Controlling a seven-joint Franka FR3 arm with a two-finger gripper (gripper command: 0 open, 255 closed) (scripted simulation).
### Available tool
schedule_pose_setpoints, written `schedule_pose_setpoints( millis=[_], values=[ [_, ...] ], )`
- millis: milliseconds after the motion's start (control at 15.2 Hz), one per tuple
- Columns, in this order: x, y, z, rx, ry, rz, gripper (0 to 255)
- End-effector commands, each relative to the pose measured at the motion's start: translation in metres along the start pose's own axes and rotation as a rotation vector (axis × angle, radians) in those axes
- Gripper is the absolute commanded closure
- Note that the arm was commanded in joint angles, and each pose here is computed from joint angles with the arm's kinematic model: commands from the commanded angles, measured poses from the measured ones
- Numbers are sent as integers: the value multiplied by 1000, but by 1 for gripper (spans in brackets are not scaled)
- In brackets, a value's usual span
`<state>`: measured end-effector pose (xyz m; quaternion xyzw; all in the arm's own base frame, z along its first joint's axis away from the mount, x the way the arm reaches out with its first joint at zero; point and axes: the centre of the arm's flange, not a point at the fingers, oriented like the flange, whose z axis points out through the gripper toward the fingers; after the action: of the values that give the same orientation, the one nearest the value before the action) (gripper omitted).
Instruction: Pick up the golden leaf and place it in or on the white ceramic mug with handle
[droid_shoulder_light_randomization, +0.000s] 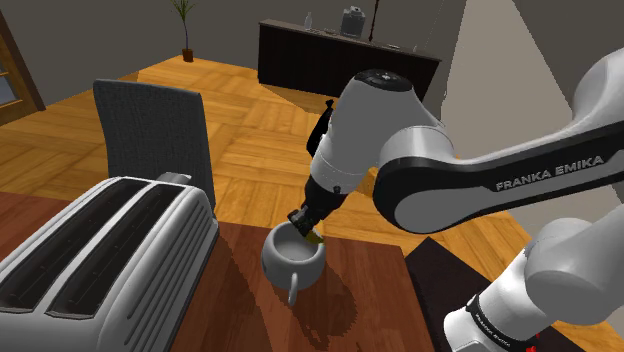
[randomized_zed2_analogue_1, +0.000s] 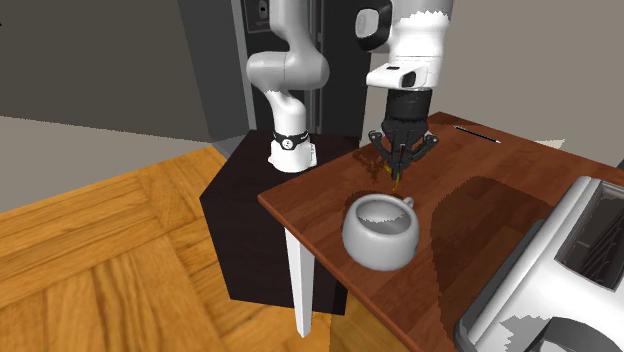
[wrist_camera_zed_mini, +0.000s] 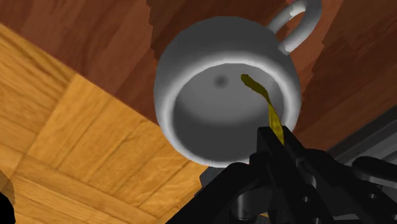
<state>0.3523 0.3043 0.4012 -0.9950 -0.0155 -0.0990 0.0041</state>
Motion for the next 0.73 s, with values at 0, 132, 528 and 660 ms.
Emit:
schedule_pose_setpoints(
  millis=[0, 132, 528, 660],
  values=[
    [11, -7, 9, 2, 0, 0, 255],
    [9, -7, 19, 2, 0, 0, 255],
    [3, -7, 50, 2, 0, 0, 255],
    [1, -7, 61, 2, 0, 0, 255]
  ],
)
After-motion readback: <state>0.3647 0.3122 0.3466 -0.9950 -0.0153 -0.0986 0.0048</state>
